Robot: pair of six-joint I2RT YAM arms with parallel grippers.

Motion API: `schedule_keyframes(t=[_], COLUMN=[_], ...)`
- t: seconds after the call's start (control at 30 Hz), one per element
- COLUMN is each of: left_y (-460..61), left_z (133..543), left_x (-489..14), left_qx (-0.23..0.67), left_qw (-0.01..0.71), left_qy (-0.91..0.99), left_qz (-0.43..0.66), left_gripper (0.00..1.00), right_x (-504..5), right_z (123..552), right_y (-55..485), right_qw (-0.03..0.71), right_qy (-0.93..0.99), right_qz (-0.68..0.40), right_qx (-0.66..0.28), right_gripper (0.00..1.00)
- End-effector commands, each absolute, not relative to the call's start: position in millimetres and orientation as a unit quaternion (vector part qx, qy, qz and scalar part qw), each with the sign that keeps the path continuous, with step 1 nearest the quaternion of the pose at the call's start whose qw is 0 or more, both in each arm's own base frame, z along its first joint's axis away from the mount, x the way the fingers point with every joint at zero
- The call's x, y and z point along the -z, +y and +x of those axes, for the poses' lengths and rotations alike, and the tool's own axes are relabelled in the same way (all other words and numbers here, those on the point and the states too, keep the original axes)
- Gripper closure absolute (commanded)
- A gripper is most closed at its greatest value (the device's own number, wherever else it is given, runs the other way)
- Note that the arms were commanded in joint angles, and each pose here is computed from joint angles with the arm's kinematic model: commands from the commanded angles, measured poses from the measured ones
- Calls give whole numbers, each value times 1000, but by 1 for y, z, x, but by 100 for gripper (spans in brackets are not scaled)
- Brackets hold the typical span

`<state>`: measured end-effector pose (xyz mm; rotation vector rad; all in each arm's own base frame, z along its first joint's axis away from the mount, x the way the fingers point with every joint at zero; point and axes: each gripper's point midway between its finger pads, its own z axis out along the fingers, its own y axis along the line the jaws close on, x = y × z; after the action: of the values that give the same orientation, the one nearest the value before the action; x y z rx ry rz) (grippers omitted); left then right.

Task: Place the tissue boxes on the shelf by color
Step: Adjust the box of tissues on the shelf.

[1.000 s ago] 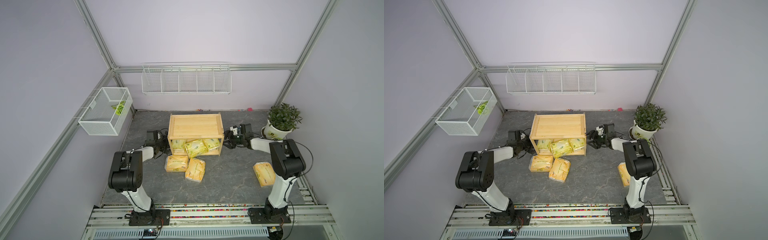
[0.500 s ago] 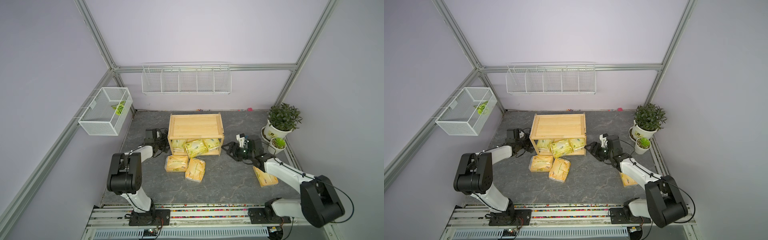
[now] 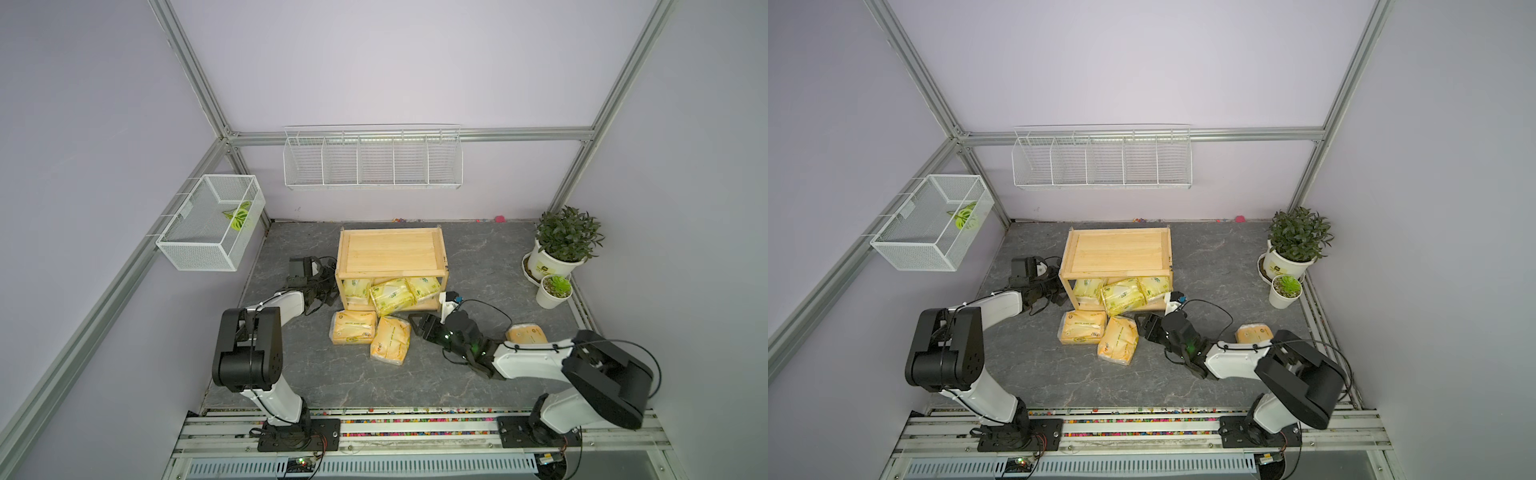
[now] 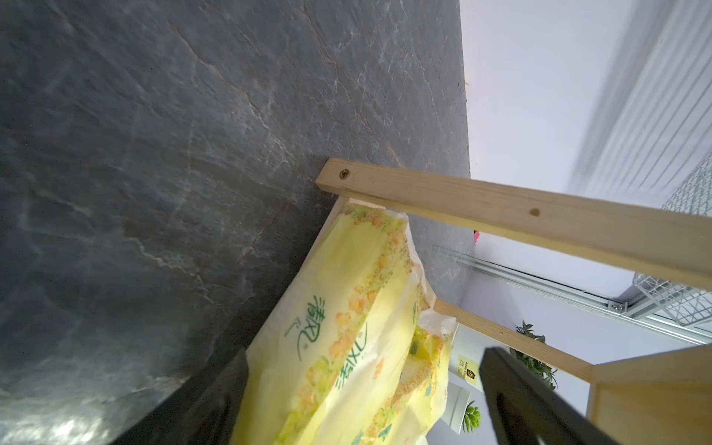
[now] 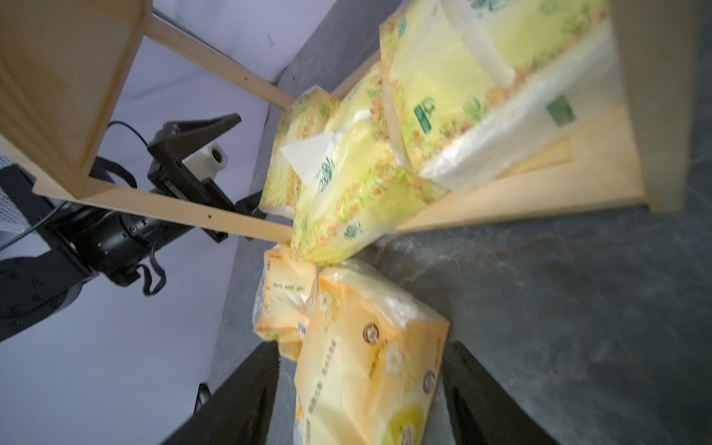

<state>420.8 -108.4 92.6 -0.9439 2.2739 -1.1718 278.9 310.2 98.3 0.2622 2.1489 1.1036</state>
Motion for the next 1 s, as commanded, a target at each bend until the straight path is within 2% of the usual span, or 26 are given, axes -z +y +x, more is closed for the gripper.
schedule_keyframes(t=[0.0, 0.53, 0.77, 0.97], left_y=[-109, -114, -114, -114], left_z=[425, 423, 422, 423], left_x=[-105, -99, -96, -97], left_qx=[425, 433, 433, 432], left_qw=[220, 207, 207, 207], left_qy=[817, 821, 821, 822], left_qz=[-320, -307, -308, -307], left_gripper=[0, 0, 0, 0], right_x=[-126, -109, -106, -105], right_z=[302, 335, 359, 356], right_y=[327, 374, 361, 352], right_qw=[396, 382, 392, 394], right_qy=[777, 771, 774, 787], right_qz=[131, 123, 130, 120], right_qx=[-472, -495, -479, -459], right_gripper=[29, 29, 29, 29])
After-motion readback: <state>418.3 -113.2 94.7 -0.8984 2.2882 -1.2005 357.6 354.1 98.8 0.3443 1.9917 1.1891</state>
